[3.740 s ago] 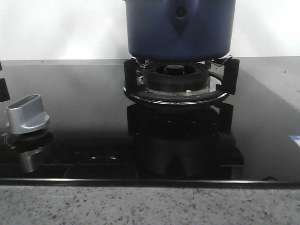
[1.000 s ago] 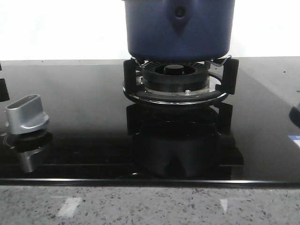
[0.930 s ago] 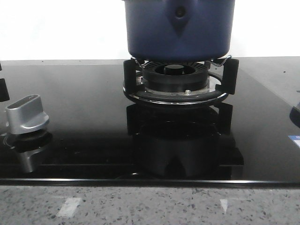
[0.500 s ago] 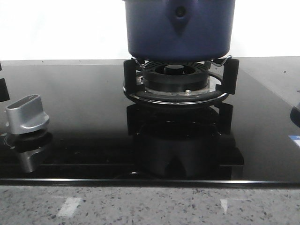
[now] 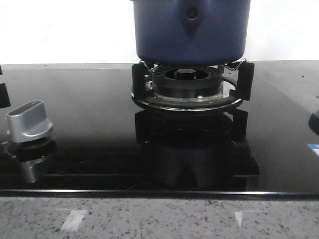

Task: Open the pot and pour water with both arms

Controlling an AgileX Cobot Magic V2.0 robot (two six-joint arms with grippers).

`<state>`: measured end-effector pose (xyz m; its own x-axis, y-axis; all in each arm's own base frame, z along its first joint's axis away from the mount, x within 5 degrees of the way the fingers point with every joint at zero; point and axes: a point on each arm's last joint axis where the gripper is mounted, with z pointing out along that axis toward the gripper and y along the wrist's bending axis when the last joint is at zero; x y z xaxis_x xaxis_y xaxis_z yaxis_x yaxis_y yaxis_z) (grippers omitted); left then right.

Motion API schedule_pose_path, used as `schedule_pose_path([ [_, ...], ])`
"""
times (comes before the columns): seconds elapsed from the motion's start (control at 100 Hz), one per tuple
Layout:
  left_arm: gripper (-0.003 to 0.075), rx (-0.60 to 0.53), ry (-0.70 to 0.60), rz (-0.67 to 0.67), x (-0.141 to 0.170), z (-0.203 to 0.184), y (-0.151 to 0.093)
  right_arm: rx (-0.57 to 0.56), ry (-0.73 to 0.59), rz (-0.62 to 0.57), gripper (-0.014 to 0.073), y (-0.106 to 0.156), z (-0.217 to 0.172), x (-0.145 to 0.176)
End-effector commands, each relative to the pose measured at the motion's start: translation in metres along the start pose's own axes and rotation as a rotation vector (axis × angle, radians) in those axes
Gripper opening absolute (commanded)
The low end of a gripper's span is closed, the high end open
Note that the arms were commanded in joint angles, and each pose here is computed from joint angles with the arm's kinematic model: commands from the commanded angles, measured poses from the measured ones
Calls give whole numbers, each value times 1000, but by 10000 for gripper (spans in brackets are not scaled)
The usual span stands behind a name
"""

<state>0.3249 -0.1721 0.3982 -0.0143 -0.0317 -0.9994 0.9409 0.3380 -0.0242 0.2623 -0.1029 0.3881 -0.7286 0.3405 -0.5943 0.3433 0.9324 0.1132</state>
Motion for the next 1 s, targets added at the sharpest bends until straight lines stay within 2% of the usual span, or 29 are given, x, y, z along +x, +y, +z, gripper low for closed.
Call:
schedule_pose_path([
  [0.0, 259, 56, -104, -2, -21, 9, -15, -6, -130, -11, 549, 3, -34, -5],
  [0.17, 259, 70, -67, 5, 0, 28, -12, -13, -181, -24, 549, 8, -55, 0],
  [0.38, 259, 71, -39, -18, 14, 36, -7, -15, -199, -25, 549, 9, -62, 2],
  [0.99, 259, 70, 20, 13, 23, 41, -7, -27, -203, -19, 549, 10, -62, 2],
])
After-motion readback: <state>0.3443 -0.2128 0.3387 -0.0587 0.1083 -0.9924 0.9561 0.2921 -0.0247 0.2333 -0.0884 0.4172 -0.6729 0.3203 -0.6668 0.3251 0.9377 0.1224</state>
